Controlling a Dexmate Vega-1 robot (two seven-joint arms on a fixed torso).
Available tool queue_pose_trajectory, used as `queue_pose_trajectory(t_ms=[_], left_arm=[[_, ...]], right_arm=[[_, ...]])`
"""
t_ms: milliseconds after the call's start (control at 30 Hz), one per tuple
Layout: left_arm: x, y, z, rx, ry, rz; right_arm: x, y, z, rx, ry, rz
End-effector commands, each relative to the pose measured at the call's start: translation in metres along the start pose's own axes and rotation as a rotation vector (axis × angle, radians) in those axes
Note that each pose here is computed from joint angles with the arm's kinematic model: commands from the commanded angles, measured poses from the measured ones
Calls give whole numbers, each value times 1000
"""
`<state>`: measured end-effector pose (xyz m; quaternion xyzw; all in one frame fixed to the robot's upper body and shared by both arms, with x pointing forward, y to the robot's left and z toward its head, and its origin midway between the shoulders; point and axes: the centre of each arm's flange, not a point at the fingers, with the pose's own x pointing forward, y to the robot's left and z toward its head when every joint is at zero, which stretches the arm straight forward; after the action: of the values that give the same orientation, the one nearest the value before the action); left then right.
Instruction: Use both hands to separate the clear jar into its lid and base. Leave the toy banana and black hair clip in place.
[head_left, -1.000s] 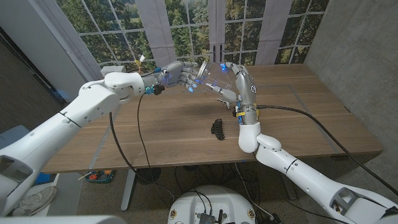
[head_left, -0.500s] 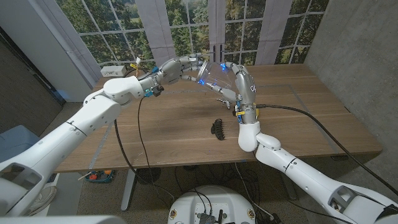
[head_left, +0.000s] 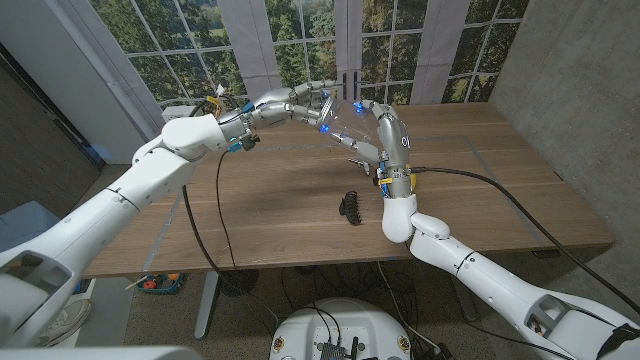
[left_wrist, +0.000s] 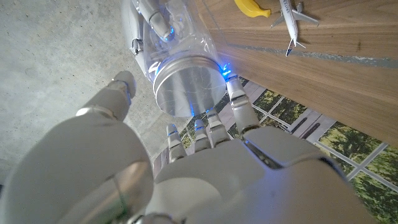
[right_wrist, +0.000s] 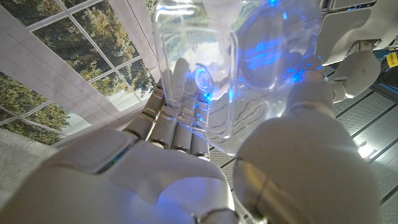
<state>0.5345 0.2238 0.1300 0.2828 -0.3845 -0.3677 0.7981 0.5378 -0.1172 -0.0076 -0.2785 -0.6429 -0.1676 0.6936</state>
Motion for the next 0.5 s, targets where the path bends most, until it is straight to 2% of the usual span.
queue_pose_trajectory(t_ms=[33, 500], left_arm=[[4, 0, 5, 131, 15, -66], [11, 0, 1, 125, 22, -68]], right_arm=[[3, 1, 1, 33, -8, 8], [6, 5, -1, 32, -10, 4]])
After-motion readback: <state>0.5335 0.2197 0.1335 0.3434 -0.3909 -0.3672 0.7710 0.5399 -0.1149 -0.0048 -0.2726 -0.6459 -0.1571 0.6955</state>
